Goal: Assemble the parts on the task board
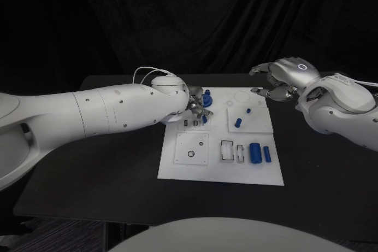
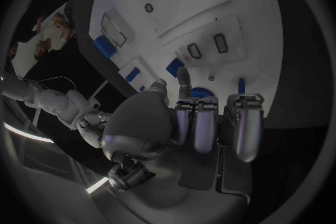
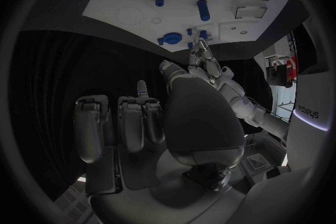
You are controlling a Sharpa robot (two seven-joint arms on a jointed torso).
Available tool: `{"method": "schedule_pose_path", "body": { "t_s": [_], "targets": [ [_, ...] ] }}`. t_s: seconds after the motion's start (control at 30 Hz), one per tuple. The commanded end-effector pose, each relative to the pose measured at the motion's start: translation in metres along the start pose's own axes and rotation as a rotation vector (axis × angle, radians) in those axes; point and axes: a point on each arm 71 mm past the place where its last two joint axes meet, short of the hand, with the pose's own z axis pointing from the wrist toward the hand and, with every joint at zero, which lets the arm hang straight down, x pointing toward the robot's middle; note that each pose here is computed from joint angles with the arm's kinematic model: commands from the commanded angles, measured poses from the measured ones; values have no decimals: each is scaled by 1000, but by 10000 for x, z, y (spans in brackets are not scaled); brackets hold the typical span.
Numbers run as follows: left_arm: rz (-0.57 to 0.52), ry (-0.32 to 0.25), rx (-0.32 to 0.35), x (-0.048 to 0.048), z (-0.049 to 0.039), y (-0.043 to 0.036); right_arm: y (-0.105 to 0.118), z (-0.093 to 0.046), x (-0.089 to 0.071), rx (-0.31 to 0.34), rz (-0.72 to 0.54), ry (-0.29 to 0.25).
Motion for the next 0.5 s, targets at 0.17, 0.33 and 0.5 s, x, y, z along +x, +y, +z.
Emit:
{"method": "schedule_pose_path", "body": {
  "t_s": [0.17, 0.33, 0.5],
  "targets": [
    [8, 23, 11, 10, 11, -24, -11, 2, -8, 13, -6, -3],
    [8, 22, 16, 10, 15, -37, -13, 0, -8, 14, -7, -2],
    [10, 24, 23, 12, 21, -56, -8, -1, -9, 12, -6, -2]
  ]
}}
